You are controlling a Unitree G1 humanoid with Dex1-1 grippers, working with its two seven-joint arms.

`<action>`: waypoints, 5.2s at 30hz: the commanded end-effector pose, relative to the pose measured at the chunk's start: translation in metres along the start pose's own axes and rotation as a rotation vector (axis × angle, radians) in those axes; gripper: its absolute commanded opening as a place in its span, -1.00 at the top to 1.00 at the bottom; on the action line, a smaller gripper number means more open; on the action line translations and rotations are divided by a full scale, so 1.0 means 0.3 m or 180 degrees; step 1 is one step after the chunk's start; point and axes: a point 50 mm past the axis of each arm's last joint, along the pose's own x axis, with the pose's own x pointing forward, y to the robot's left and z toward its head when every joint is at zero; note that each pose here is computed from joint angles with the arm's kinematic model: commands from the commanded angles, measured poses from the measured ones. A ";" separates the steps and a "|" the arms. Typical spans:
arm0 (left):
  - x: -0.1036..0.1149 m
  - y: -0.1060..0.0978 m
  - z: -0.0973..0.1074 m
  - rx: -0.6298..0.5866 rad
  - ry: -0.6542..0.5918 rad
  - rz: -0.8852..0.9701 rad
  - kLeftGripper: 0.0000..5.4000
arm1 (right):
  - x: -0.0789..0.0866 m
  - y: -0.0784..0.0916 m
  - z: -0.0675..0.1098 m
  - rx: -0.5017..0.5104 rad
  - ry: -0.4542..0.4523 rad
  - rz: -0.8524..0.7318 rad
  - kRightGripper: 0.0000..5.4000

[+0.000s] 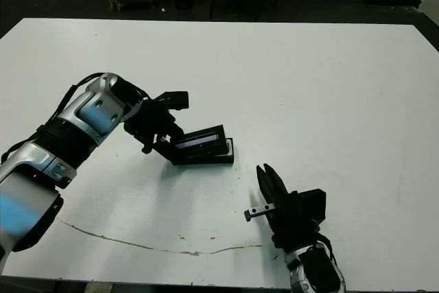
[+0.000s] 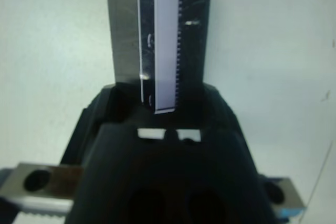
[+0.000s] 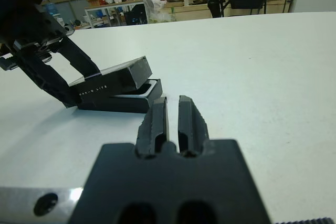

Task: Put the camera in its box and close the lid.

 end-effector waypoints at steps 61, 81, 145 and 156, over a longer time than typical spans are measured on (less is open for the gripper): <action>0.221 -0.069 0.099 0.0376 0.0085 0.0070 -0.37 | -0.035 0.013 -0.026 0.0058 0.0091 -0.0135 1.00; 0.225 -0.056 0.078 0.0859 0.0064 0.0056 -0.99 | -0.039 0.012 -0.022 0.0074 0.0121 -0.0148 1.00; -0.198 -0.294 -0.245 -0.2571 -0.4514 0.3438 0.99 | -0.017 -0.023 0.076 0.0252 -0.0294 -0.0009 1.00; 0.005 -0.455 -0.401 -0.2440 -0.3772 0.4362 0.99 | 0.051 -0.051 0.051 0.0271 -0.0285 -0.0739 1.00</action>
